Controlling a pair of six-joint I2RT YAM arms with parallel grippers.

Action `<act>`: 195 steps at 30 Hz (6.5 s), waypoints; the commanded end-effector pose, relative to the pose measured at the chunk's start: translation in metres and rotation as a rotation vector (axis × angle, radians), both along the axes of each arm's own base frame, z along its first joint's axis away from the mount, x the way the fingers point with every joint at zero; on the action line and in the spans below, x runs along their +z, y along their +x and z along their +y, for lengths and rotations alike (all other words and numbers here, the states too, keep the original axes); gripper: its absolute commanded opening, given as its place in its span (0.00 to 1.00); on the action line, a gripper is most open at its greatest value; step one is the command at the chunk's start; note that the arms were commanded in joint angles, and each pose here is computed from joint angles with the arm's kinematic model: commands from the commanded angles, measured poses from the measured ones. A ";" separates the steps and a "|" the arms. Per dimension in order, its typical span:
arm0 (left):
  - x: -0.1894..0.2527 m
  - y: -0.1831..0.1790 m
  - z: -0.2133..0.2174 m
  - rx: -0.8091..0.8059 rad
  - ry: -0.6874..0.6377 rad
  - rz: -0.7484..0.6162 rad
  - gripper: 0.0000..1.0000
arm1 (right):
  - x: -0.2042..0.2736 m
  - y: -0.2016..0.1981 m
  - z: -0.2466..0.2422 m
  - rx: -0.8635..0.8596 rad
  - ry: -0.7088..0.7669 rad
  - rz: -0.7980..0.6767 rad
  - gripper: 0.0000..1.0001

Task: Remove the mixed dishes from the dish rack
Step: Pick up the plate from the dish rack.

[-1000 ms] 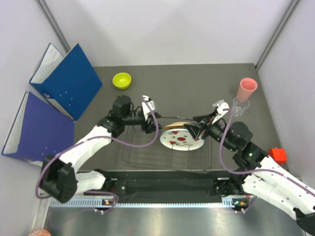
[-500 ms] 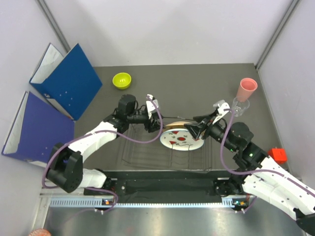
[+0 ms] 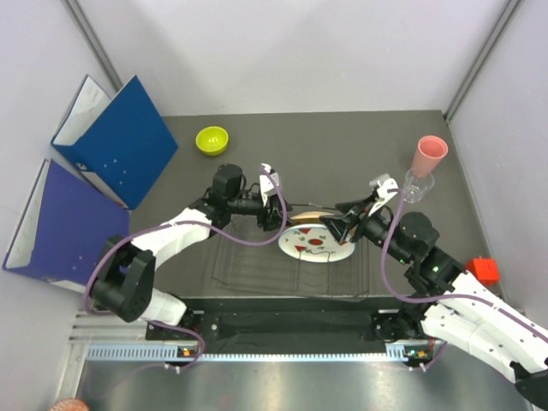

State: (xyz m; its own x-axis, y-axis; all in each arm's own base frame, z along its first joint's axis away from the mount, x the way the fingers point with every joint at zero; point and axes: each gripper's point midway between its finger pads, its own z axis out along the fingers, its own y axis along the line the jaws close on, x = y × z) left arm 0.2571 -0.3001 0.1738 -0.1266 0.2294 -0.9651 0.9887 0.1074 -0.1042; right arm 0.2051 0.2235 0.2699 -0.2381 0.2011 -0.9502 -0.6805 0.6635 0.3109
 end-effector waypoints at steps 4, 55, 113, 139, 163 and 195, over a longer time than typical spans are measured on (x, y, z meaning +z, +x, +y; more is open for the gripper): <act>0.003 0.000 -0.013 -0.048 -0.052 -0.014 0.53 | 0.022 -0.002 0.000 -0.001 0.051 -0.050 0.64; 0.039 0.008 0.004 0.242 -0.107 -0.192 0.00 | -0.071 0.041 -0.081 -0.680 0.044 0.414 0.71; 0.050 0.052 0.010 0.573 -0.124 -0.445 0.00 | -0.205 0.048 -0.050 -0.732 -0.044 0.676 0.00; 0.082 0.020 0.029 0.563 -0.174 -0.466 0.00 | -0.201 0.017 -0.067 -0.677 0.005 0.705 0.00; 0.074 0.017 0.024 0.547 -0.165 -0.440 0.00 | -0.171 0.014 -0.062 -0.627 0.021 0.685 0.53; 0.134 0.007 0.020 0.514 -0.273 -0.474 0.00 | -0.044 0.025 -0.063 -0.542 0.160 0.438 0.60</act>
